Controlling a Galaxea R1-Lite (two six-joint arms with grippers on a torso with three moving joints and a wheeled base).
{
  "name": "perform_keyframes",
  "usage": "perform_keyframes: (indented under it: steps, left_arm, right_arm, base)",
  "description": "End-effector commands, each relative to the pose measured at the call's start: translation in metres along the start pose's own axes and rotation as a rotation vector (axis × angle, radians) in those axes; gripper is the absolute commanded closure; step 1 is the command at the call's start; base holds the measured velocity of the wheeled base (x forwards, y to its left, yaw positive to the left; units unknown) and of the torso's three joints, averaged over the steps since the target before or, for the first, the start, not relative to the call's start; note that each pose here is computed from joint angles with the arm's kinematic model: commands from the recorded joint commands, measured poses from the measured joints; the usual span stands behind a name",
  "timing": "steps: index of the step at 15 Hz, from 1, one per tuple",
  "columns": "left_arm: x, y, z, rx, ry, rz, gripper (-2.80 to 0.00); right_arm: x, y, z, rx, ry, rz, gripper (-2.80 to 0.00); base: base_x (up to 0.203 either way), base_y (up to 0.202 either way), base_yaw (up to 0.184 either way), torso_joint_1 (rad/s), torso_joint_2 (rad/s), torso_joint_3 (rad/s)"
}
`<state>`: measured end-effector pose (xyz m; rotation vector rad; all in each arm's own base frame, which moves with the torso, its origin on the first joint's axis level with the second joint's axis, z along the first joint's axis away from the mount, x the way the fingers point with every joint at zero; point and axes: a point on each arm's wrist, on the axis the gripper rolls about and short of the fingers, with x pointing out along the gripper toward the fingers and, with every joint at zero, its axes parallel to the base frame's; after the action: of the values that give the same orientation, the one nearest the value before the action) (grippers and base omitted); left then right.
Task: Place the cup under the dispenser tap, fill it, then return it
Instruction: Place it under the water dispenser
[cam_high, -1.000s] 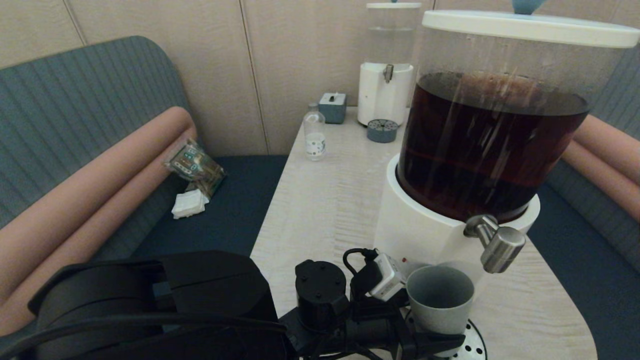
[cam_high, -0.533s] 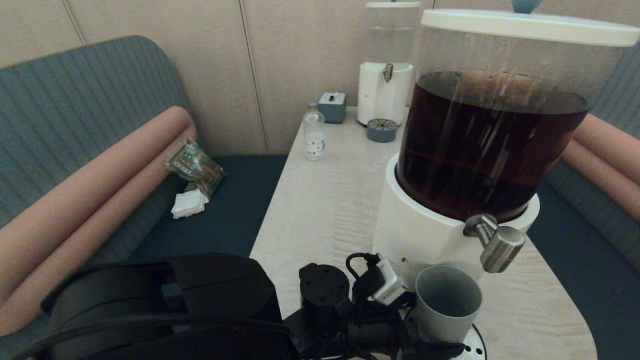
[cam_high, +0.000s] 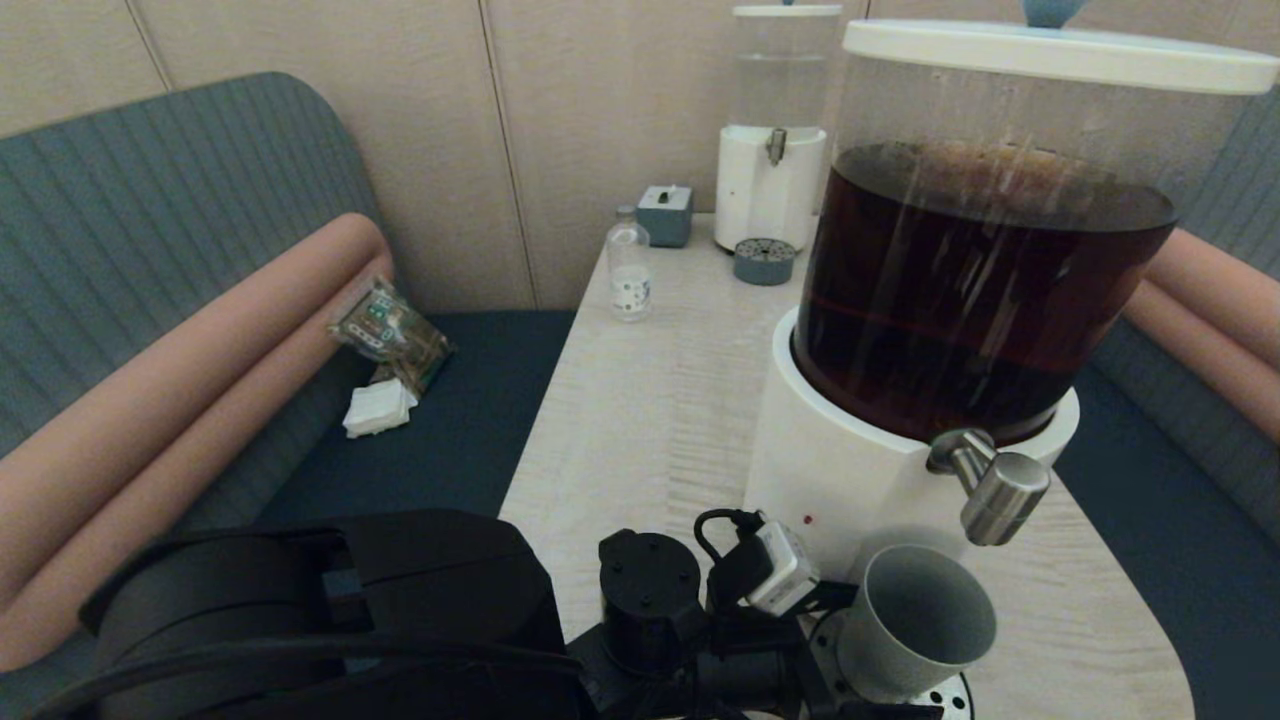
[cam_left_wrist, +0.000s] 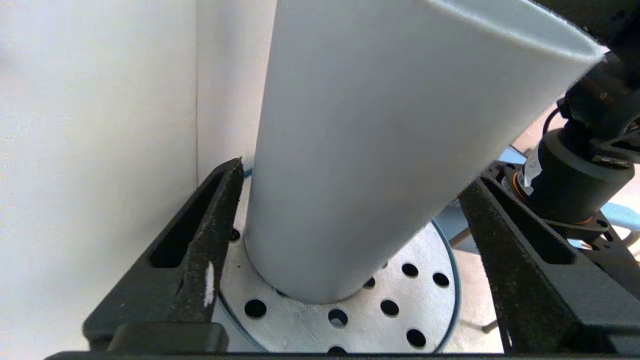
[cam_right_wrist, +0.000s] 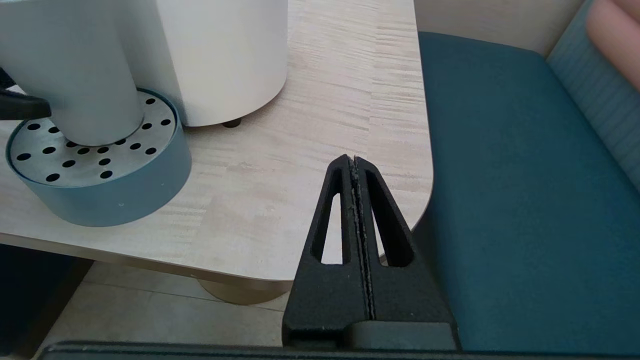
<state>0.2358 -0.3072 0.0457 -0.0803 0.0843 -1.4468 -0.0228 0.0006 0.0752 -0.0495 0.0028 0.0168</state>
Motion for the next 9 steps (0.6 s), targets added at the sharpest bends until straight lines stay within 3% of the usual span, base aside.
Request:
perform_keyframes:
  steps: [1, 9]
  left_arm:
    - [-0.002, -0.002, 0.002, 0.003, -0.005, -0.004, -2.80]
    - [-0.019, -0.011, 0.005, -0.009, 0.025, 0.001, -2.80]
  right_arm:
    - [0.000, 0.000, -0.003, -0.001, 0.006, 0.000, 0.00]
    - [0.000, 0.000, -0.003, -0.001, 0.006, 0.000, 0.00]
  base:
    - [0.000, 0.000, 0.000, 0.000, 0.00, 0.000]
    - [0.000, 0.000, 0.000, 0.000, 0.00, 0.000]
